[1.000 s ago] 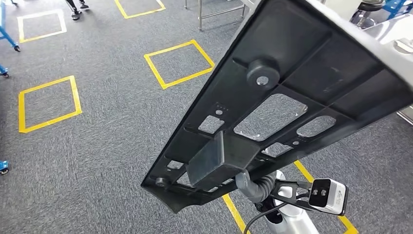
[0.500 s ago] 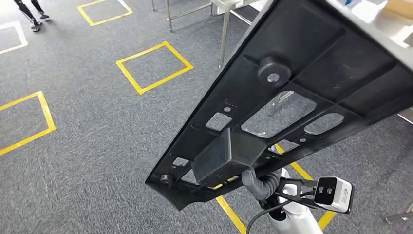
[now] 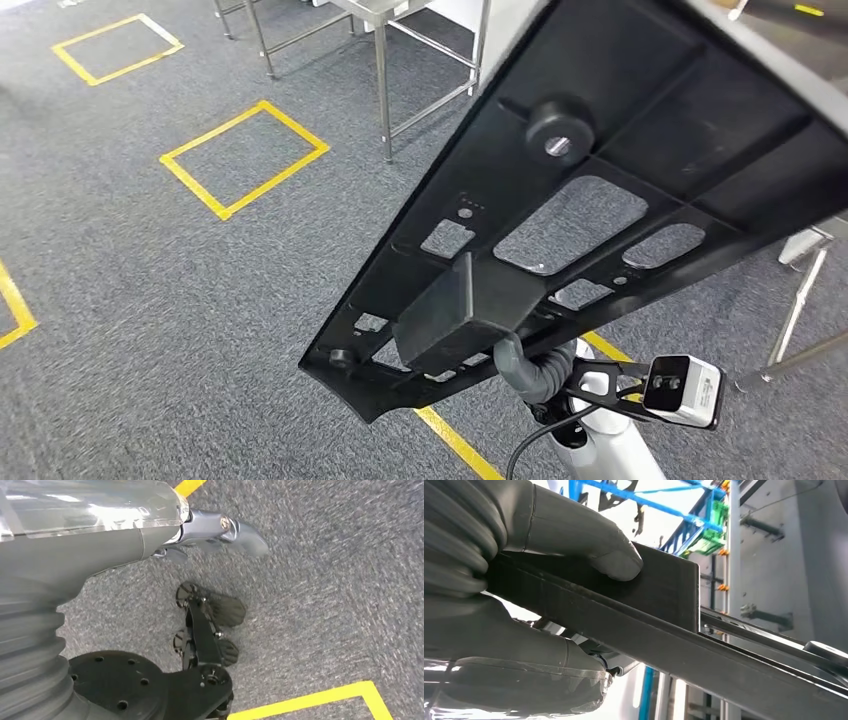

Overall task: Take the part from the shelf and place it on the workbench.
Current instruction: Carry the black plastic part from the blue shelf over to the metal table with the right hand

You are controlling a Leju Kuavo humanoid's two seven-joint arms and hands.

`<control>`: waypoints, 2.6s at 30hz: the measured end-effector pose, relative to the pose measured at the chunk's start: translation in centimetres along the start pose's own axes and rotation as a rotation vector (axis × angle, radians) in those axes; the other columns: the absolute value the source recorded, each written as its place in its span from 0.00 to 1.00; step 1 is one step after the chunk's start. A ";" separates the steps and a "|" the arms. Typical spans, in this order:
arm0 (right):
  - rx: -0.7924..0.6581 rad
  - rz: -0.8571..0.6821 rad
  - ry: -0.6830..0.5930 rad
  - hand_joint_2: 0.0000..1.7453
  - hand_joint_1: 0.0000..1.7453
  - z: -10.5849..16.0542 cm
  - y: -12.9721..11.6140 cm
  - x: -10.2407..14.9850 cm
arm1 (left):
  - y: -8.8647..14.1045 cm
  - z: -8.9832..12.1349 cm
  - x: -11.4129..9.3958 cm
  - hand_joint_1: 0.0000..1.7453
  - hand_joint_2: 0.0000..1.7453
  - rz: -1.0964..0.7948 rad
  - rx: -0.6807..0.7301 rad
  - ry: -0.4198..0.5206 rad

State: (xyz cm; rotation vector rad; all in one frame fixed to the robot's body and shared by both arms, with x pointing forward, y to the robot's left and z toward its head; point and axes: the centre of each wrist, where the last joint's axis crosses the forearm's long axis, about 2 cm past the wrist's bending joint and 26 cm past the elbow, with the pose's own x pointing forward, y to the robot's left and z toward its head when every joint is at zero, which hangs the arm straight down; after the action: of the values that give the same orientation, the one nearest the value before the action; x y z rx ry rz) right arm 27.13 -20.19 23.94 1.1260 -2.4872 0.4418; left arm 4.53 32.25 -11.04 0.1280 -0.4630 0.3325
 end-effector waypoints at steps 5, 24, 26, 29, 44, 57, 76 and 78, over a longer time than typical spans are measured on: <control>0.003 -0.001 -0.005 1.00 1.00 -0.2 -0.1 0.0 | -0.2 -0.1 0.2 0.00 1.00 0.003 -0.004 -0.008; -0.005 -0.008 -0.021 1.00 1.00 -0.3 -0.2 0.1 | 0.0 0.0 0.0 0.00 1.00 0.004 0.004 -0.015; -0.003 -0.010 -0.020 1.00 1.00 -0.4 -0.2 0.1 | 0.1 0.0 0.0 0.00 1.00 0.008 0.006 -0.016; -0.005 -0.016 -0.021 1.00 1.00 -0.9 -0.3 0.1 | 0.3 -0.1 0.2 0.00 1.00 0.010 0.010 -0.019; -0.014 -0.010 -0.025 1.00 1.00 -1.0 -0.6 0.4 | 0.4 -0.2 0.4 0.00 1.00 0.024 0.011 -0.024; -0.013 0.012 -0.022 1.00 1.00 -1.3 -0.7 0.2 | 0.6 -0.1 0.2 0.00 1.00 0.057 0.021 -0.009; -0.028 0.031 -0.035 1.00 1.00 -1.1 -0.9 0.5 | 0.7 -0.2 0.4 0.00 1.00 0.059 0.006 -0.017; -0.027 0.036 -0.036 1.00 1.00 -1.1 -0.9 0.6 | 0.7 -0.2 0.4 0.00 1.00 0.058 0.005 -0.019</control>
State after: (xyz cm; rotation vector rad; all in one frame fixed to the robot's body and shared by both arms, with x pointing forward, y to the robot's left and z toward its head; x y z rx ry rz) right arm 27.70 -20.69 25.29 1.0893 -2.5409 0.4004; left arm 4.68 33.10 -10.97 0.1228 -0.4853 0.3898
